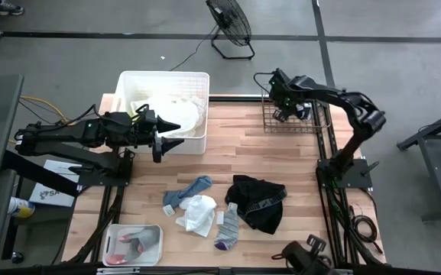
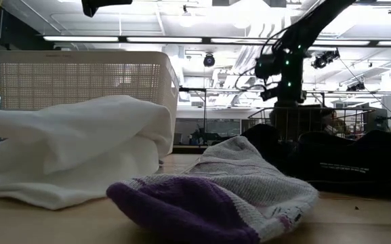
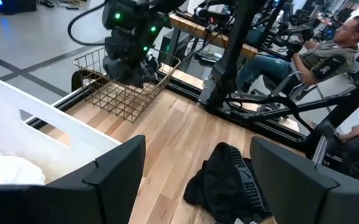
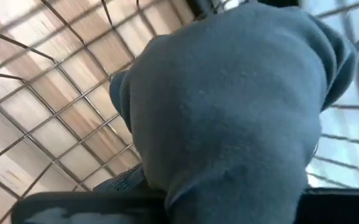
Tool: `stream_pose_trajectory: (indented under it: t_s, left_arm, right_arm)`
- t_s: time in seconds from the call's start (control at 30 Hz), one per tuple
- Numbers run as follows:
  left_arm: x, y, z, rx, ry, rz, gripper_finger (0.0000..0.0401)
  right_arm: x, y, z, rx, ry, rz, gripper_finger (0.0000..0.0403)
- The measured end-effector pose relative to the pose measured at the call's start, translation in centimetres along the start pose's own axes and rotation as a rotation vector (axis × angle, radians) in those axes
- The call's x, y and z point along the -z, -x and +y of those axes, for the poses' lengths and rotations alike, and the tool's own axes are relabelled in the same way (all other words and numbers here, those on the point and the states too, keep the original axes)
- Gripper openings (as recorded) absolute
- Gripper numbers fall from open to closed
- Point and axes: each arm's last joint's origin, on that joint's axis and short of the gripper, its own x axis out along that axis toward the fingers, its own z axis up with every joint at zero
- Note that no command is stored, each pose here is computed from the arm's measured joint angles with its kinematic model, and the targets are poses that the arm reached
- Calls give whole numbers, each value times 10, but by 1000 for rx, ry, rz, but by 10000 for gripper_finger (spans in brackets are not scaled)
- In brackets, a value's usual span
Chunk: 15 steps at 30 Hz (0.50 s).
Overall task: Pick & Place Cloths
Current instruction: Put the gray boxer shorts into the gold wire basket
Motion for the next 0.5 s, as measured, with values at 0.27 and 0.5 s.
stream_pose_trajectory:
  t_s: [0.27, 0.5]
  left_arm:
    - [0, 0, 0, -5, 12, -2, 285]
    - [0, 0, 0, -5, 12, -2, 285]
  right_arm:
    - [-2, -16, 5, -42, -67, 52, 45]
    - [1, -15, 5, -32, -116, 74, 77]
